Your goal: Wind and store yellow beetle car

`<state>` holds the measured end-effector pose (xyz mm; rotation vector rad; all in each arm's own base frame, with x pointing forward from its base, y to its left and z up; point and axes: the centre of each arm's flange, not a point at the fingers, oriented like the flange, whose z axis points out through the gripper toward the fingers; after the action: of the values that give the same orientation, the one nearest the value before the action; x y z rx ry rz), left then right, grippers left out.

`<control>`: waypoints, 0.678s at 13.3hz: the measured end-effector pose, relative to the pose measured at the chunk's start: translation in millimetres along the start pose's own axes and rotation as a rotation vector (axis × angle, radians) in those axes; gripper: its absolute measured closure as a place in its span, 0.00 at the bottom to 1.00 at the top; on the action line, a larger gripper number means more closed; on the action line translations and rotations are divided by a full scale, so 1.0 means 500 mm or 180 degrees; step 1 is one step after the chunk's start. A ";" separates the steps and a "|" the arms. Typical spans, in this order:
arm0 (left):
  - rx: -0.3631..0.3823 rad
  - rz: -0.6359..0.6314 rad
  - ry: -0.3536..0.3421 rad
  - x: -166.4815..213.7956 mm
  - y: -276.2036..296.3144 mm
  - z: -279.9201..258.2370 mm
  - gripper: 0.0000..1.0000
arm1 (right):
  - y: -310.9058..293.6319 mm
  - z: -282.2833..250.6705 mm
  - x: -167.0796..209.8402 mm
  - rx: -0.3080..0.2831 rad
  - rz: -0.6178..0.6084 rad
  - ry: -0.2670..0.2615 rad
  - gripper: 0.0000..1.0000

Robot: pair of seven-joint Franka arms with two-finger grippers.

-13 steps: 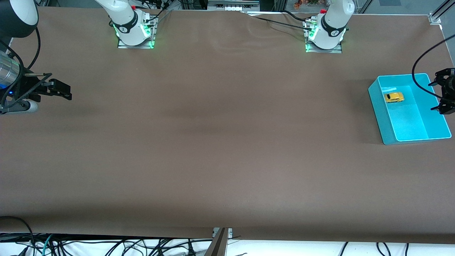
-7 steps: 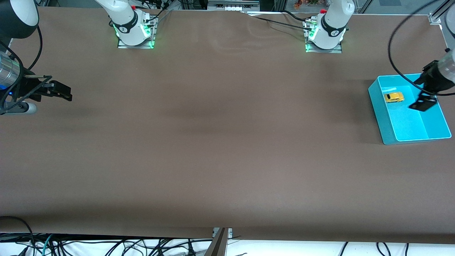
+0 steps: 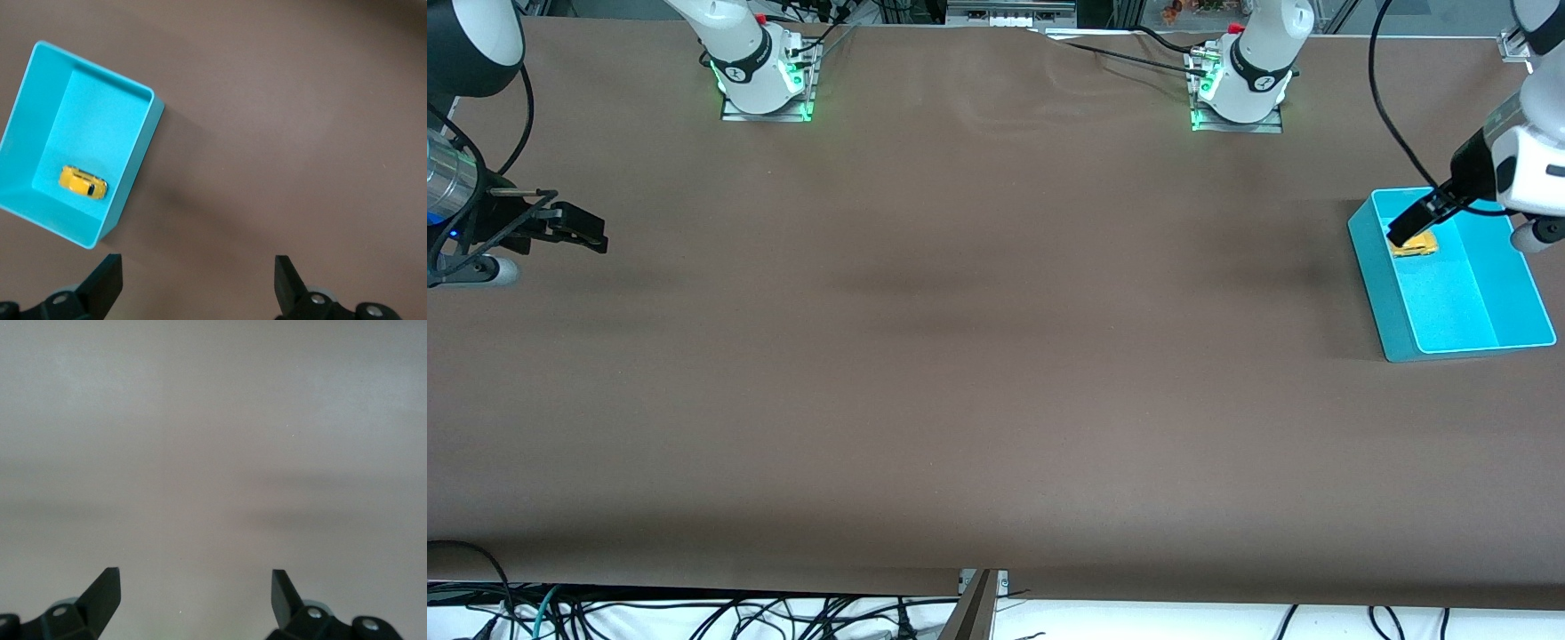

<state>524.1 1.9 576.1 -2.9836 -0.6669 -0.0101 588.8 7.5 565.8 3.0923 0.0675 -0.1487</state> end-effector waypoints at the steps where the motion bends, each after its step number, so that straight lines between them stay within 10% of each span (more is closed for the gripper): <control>1: -0.0025 0.0170 -0.0021 -0.001 -0.001 -0.010 0.00 | 0.000 0.000 0.000 0.0000 0.0000 0.0000 0.00; 9: -0.0094 0.0598 -0.0137 0.005 -0.038 -0.057 0.00 | 0.000 0.007 0.004 0.0001 -0.0001 -0.0016 0.00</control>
<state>518.7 17.8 606.1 -3.0696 -0.3913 0.0569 590.4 7.5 562.2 3.0921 0.0676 -0.1567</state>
